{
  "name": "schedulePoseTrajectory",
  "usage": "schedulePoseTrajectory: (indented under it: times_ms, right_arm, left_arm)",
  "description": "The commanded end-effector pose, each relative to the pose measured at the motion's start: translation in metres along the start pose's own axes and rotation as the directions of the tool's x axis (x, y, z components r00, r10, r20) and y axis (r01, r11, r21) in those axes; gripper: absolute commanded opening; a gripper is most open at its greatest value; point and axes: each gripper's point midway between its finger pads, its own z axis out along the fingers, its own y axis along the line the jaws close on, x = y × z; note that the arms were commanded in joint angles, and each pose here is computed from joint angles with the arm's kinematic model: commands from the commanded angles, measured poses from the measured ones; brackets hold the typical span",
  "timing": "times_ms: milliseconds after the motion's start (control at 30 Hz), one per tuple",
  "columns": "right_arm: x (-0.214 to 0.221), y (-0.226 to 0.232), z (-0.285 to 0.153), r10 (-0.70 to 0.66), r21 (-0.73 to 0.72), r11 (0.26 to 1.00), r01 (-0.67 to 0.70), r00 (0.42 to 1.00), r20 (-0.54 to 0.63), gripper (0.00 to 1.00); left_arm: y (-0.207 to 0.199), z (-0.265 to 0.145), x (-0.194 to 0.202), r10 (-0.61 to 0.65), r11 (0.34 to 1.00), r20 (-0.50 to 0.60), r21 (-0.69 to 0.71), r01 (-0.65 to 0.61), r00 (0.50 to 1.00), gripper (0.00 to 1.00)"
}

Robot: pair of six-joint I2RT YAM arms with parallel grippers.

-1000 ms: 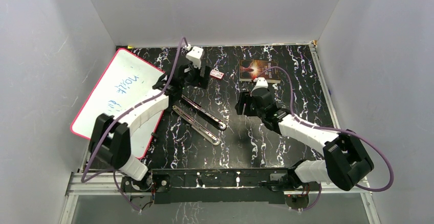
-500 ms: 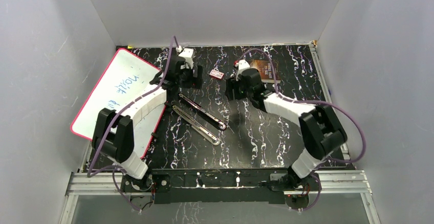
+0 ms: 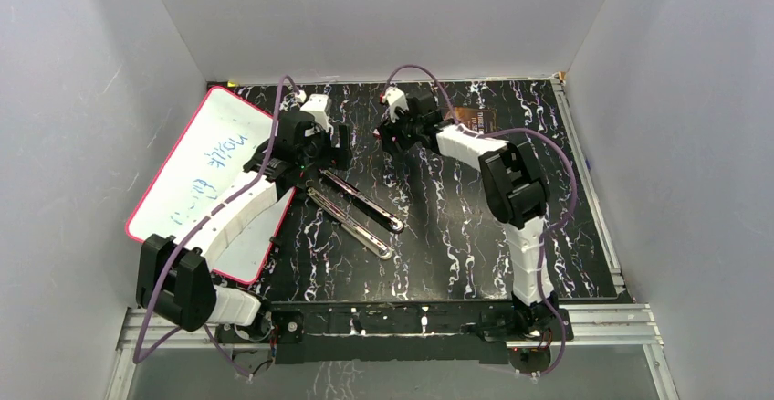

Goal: Load the staples into the stapler

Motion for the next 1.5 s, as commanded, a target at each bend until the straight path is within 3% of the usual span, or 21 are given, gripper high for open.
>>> schedulePoseTrajectory:
  times_ms: [0, 500, 733, 1133, 1467]
  right_arm:
    - [-0.034, -0.015, 0.003, -0.133, -0.031, 0.990, 0.135, 0.989, 0.062, 0.77]
    - [-0.023, -0.028, 0.048, -0.157, -0.136, 0.978, 0.159, 0.987, 0.025, 0.77]
    - [-0.004, -0.033, 0.058, -0.149, -0.120, 0.982, 0.145, 0.989, -0.023, 0.75]
    - [0.020, -0.025, 0.050, -0.154, -0.145, 0.979, 0.142, 0.986, -0.070, 0.48]
    - [0.034, -0.005, 0.005, -0.153, -0.163, 0.977, 0.138, 0.985, -0.083, 0.47]
  left_arm:
    - [-0.004, -0.018, -0.008, -0.016, 1.000, 0.024, 0.018, 0.016, 1.000, 0.94]
    - [-0.008, -0.022, -0.004, -0.002, 0.999, 0.008, 0.045, 0.002, 1.000, 0.94]
    - [-0.006, -0.021, -0.003, 0.004, 0.999, 0.003, 0.037, -0.004, 1.000, 0.94]
    - [-0.007, -0.016, -0.004, 0.002, 0.999, -0.001, 0.041, -0.002, 1.000, 0.95]
    - [-0.010, -0.004, -0.007, -0.023, 0.999, -0.024, 0.042, 0.024, 0.999, 0.98]
